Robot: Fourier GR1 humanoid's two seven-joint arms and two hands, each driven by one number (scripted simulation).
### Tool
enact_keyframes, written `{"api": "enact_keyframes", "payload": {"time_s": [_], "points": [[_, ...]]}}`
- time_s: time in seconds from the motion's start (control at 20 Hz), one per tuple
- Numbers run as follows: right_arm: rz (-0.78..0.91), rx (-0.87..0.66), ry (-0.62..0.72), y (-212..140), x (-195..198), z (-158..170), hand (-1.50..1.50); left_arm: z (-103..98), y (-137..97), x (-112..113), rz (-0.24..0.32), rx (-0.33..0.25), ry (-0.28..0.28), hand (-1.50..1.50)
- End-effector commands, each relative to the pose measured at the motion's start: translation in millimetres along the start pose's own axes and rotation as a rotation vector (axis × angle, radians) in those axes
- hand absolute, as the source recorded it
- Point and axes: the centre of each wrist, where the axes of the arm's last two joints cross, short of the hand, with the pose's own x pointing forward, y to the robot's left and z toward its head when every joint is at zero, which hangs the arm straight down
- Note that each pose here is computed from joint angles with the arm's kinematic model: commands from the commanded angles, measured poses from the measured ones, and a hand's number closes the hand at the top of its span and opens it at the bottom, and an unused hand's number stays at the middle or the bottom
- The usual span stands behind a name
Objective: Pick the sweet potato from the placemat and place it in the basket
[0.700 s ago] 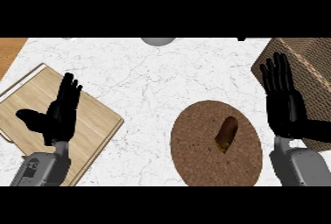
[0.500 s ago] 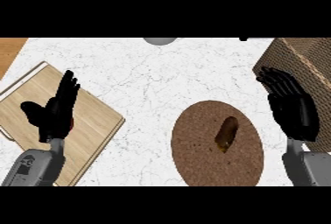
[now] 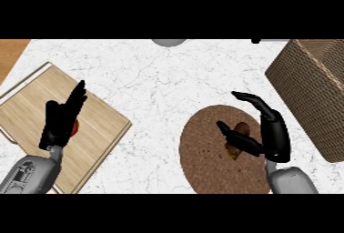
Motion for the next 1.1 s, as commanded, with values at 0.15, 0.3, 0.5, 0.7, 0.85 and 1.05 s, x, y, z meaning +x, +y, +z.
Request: {"api": "enact_keyframes", "payload": {"time_s": [0.15, 0.3, 0.5, 0.7, 0.85, 1.05], "points": [[0.539, -0.06, 0.163, -19.5, -12.5, 9.9, -1.5, 0.9, 9.2, -4.3, -0.024, 0.013, 0.029, 0.0], [0.751, 0.054, 0.28, -52.1, -10.9, 5.5, -1.5, 0.3, 9.8, 2.8, -0.023, 0.012, 0.036, 0.0], [0.909, 0.293, 0.464, -60.7, 3.2, -1.8, -1.5, -0.8, 13.5, 4.0, -0.036, 0.009, 0.036, 0.0], [0.923, 0.515, 0.625, -40.6, 30.5, -8.0, -1.5, -1.7, 6.4, 5.9, -0.04, 0.006, 0.031, 0.0], [0.908, 0.606, 0.675, -30.1, 70.7, -23.8, -1.5, 1.2, 4.2, 0.3, -0.029, 0.006, 0.039, 0.0], [0.9, 0.624, 0.74, -15.2, 127.6, -38.3, -1.5, 6.7, 8.2, -9.7, -0.03, -0.013, 0.044, 0.0]]}}
